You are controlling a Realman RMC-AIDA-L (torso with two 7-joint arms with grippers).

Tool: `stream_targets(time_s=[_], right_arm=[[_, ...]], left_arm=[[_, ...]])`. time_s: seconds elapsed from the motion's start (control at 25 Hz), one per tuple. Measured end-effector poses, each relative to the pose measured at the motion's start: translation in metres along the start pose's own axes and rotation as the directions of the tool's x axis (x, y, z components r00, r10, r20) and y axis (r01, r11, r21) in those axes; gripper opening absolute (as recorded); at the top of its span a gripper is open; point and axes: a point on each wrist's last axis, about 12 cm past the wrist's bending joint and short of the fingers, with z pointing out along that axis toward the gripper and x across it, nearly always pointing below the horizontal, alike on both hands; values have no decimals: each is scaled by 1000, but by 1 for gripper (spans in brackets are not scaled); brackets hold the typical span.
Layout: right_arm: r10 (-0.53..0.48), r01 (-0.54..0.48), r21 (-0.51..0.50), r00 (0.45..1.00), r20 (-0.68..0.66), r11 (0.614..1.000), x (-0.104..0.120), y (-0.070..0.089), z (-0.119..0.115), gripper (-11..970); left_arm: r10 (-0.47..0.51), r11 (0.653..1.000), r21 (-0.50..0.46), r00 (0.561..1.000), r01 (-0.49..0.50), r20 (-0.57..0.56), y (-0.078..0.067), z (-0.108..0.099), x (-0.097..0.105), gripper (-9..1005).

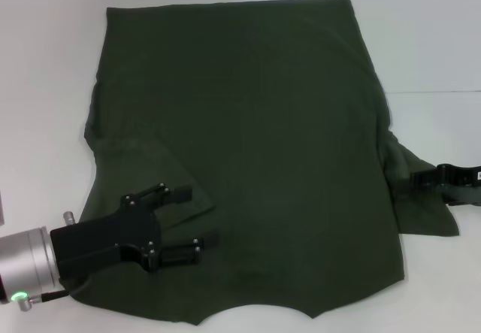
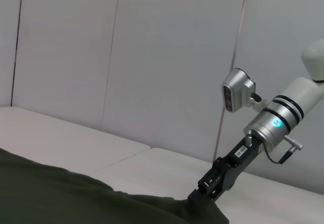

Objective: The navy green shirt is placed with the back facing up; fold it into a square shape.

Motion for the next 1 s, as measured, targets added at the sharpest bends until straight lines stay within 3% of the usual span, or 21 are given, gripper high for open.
stream_targets(time_s=[0.2, 0.4, 0.84, 0.96, 1.0], right_arm=[[2, -2, 1, 1000, -1, 1000, 1, 0, 0, 721], [6, -6, 3, 1000, 0, 1000, 2, -2, 0, 484], [-52, 52, 21, 999, 14, 998, 1, -6, -3, 178], [-71, 70, 28, 997, 24, 997, -2, -9, -7, 23], [-75, 74, 31, 997, 28, 997, -4, -10, -9, 25]], left_arm=[[-3, 1000, 1, 1000, 3, 3, -1, 1, 0, 929], [-5, 1000, 2, 1000, 5, 5, -2, 2, 1, 929], [-6, 1000, 2, 1000, 6, 6, -2, 2, 1, 927], [-7, 1000, 2, 1000, 7, 6, -2, 2, 1, 926], [-9, 1000, 3, 1000, 9, 7, -2, 2, 1, 925]])
